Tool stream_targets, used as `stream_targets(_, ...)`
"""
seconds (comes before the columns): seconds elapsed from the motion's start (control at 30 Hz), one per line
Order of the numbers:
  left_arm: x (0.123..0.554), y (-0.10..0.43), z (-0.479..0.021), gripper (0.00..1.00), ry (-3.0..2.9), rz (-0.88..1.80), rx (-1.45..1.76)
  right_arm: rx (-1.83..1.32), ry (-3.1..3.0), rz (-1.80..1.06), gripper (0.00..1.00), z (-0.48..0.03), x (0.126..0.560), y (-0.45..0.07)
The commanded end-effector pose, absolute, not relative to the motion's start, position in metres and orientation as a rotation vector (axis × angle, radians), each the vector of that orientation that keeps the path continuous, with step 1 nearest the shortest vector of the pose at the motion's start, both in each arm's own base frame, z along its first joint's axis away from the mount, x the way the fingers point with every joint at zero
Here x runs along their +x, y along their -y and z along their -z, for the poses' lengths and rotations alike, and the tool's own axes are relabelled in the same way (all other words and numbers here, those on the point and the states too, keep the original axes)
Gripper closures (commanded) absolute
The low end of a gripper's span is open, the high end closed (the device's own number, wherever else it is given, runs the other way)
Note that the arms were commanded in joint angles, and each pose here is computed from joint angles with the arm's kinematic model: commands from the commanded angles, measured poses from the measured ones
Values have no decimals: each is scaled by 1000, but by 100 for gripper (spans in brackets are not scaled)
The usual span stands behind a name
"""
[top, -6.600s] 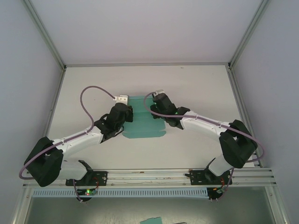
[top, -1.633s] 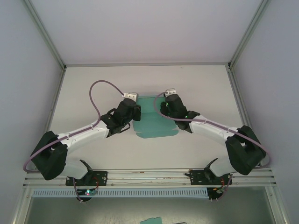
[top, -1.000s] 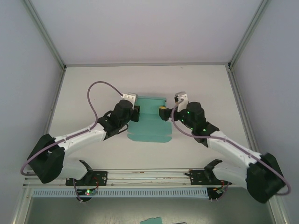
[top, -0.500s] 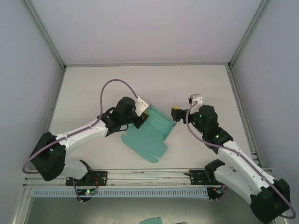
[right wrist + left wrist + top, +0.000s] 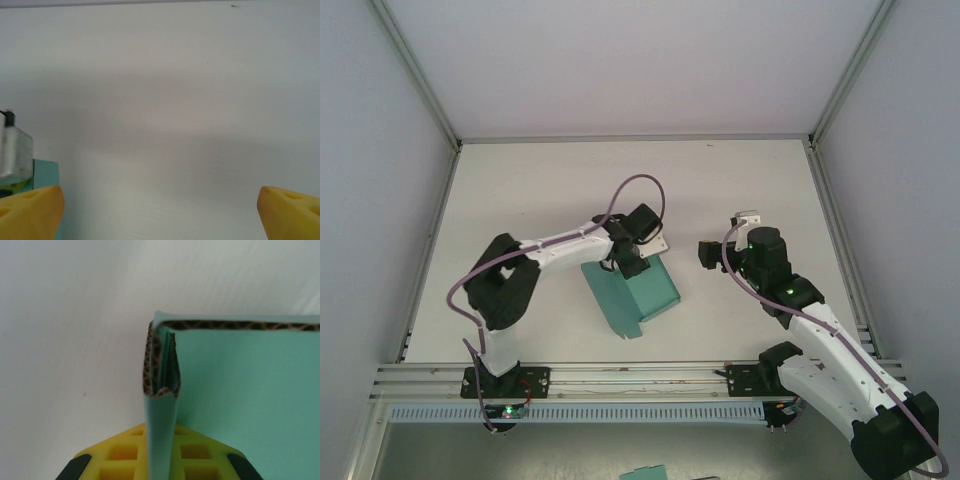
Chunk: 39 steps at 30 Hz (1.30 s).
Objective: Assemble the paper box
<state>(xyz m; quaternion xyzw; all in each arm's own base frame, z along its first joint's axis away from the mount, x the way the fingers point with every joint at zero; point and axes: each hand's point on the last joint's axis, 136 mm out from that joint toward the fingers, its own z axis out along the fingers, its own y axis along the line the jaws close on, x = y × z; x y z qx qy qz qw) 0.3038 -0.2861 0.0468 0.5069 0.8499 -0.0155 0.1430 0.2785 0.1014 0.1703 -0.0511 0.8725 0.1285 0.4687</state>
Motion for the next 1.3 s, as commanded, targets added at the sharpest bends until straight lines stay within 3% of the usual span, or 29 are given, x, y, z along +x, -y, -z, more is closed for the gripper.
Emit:
stream_targets(0.0,324,254,-41,100,-2517,-353,1424,-88,-2160,-295,1,-161,273,-93)
stream_targets(0.1,340,247,-25,100,-2525,-569,1445,-82,-2161,-285,2,-159,272,-90)
stream_targets(0.3,361,254,4,98,-2472,-753,1368,-86,-2162,-266,1,-156,270,-86)
stream_targets(0.43,359,254,19,86,-2420,-826,1393,-75,-2144,-270,1,-161,270,-83)
stream_targets(0.5,358,259,18,72,-2429,-754,1374,-83,-2131,-287,1,-164,268,-85)
stream_targets(0.6,352,276,-7,49,-2446,-562,1350,-87,-2118,-298,2,-165,267,-85)
stream_targets(0.67,350,288,-29,39,-2442,-430,1325,-89,-2112,-317,1,-164,267,-88)
stream_targets(0.93,324,312,-92,13,-2417,-80,1402,-84,-2121,-395,2,-160,268,-98)
stream_targets(0.97,322,314,-97,5,-2408,-43,1406,-82,-2127,-399,1,-159,267,-98)
stream_targets(1.03,323,316,-110,0,-2395,-11,1384,-88,-2133,-408,2,-158,267,-100)
stream_targets(1.17,343,307,-164,0,-2406,117,1102,-250,-2134,-443,1,-164,272,-118)
stream_targets(1.27,359,278,-222,0,-2360,237,779,-695,-2069,-497,1,-169,270,-160)
